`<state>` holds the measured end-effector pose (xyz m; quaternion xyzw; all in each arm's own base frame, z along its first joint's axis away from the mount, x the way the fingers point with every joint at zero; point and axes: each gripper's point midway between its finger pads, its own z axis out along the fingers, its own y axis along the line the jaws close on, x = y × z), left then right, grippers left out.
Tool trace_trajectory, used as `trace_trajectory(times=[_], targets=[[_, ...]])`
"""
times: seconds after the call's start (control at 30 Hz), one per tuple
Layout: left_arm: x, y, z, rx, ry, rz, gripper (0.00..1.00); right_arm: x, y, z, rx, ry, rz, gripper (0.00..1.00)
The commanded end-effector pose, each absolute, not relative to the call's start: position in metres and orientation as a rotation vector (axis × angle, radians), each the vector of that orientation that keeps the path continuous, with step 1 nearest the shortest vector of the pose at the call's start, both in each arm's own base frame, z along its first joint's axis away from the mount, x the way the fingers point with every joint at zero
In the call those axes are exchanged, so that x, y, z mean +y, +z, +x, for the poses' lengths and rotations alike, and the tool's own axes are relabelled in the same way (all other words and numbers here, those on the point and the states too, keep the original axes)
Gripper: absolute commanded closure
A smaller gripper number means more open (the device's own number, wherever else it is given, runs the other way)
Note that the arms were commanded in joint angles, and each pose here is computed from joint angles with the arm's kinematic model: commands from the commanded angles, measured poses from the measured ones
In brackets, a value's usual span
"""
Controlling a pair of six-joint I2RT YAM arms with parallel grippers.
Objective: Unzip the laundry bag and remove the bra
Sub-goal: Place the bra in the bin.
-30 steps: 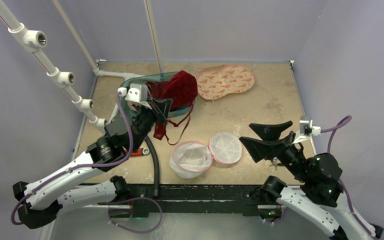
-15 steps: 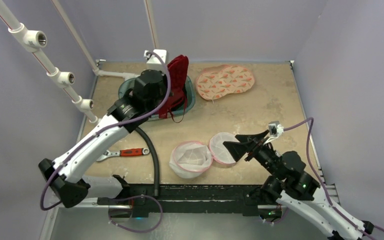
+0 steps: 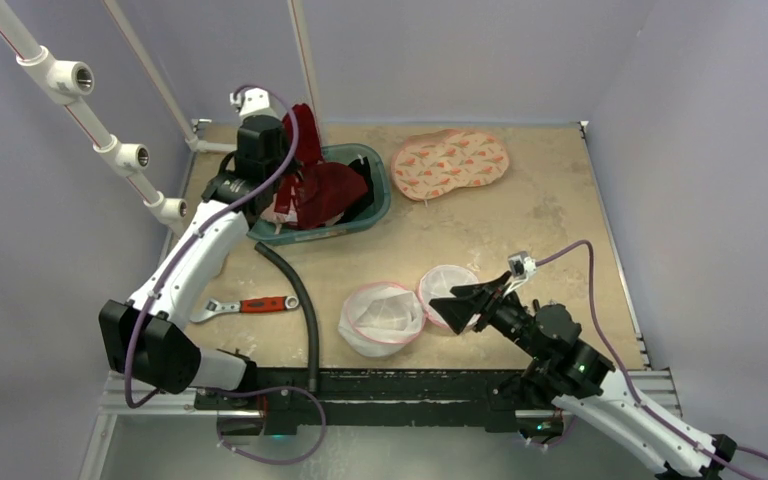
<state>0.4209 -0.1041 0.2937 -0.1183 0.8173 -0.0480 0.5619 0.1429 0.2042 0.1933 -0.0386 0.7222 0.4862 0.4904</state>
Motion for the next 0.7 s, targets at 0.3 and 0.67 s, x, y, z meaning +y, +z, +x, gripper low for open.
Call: trace_trajectory(times=[0.3,0.67], targets=[[-0.073,0.282,0.437,1.693,-0.509,-0.369,1.0,0.211,0.206,0.136,1.674,1.271,-0.121,0.04],[-0.075,0.251,0.431,1.601,-0.503,-0.202,1.0,0.204,0.206,0.133,1.66,1.273,-0.106,0.05]])
